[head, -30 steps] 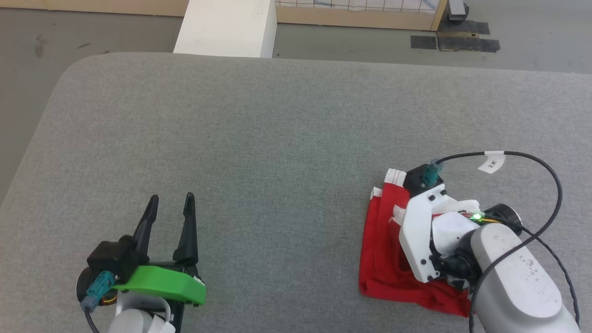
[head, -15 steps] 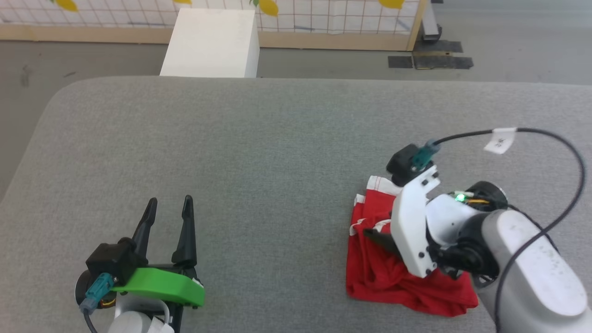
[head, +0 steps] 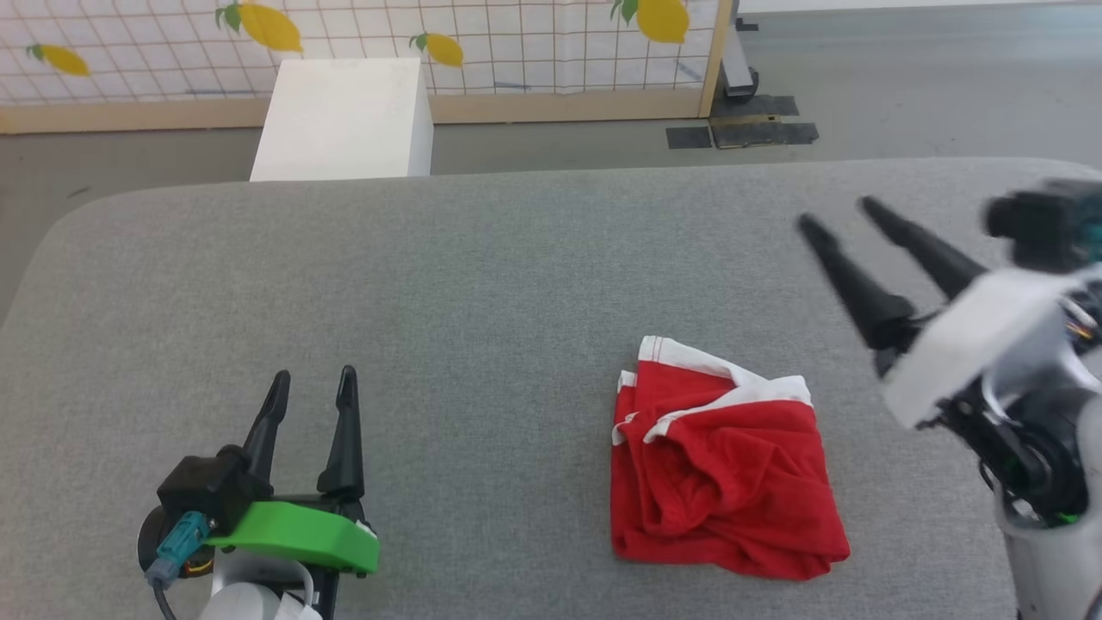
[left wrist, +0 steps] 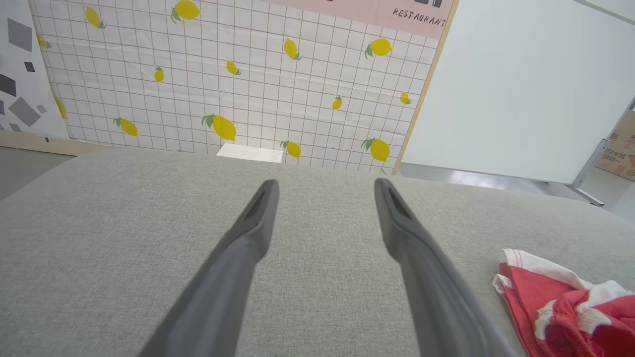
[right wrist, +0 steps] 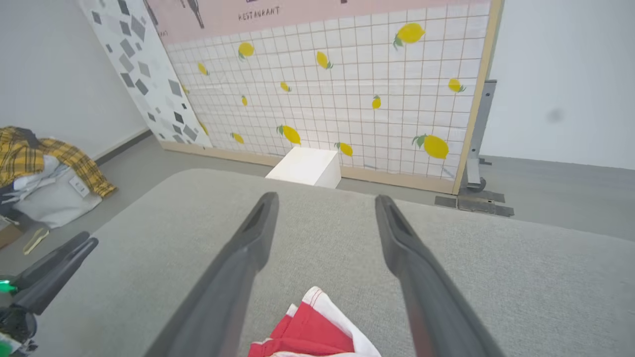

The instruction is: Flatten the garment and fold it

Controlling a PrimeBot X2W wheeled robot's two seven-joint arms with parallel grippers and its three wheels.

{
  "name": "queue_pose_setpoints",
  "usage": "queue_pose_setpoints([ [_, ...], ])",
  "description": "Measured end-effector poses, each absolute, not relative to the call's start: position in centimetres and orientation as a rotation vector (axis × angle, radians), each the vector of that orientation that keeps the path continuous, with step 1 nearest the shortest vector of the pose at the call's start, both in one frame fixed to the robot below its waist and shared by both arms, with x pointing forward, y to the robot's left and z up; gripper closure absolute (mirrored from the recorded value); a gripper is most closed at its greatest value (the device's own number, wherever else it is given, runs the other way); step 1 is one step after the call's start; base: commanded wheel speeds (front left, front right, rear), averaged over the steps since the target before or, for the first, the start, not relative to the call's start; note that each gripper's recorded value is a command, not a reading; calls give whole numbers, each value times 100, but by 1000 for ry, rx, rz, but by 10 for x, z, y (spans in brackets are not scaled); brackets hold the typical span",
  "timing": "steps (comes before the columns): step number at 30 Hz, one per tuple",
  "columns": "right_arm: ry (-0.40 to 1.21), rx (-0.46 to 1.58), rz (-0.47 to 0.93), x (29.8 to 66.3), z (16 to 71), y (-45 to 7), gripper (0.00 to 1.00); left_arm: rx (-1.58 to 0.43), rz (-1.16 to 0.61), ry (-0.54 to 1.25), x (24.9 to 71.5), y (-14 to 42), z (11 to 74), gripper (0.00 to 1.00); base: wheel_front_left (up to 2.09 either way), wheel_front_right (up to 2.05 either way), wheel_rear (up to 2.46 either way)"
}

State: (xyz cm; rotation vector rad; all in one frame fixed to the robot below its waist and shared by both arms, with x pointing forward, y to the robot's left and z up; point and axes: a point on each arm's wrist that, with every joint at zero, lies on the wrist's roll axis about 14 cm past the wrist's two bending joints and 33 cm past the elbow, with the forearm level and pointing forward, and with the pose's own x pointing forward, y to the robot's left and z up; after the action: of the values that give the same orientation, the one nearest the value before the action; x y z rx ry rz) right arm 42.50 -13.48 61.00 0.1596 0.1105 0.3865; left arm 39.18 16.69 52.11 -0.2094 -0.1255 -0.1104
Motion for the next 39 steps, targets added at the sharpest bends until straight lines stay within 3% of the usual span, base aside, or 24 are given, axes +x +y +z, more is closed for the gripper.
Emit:
queue_pose_setpoints([
  [7, -136, 197, 166, 405, 612, -202, 0, -211, -125, -135, 391, 162, 525, 0, 0, 0, 0],
  [12, -219, 192, 59, 388, 597, -233, 0, -211, -122, -134, 390, 163, 524, 0, 0, 0, 0],
  [22, -144, 196, 5, 379, 550, -247, 0, -216, -111, -123, 389, 165, 520, 0, 0, 0, 0],
  [39, 732, 26, 247, 389, 416, -177, 0, -219, -64, -85, 385, 177, 506, 0, 0, 0, 0],
])
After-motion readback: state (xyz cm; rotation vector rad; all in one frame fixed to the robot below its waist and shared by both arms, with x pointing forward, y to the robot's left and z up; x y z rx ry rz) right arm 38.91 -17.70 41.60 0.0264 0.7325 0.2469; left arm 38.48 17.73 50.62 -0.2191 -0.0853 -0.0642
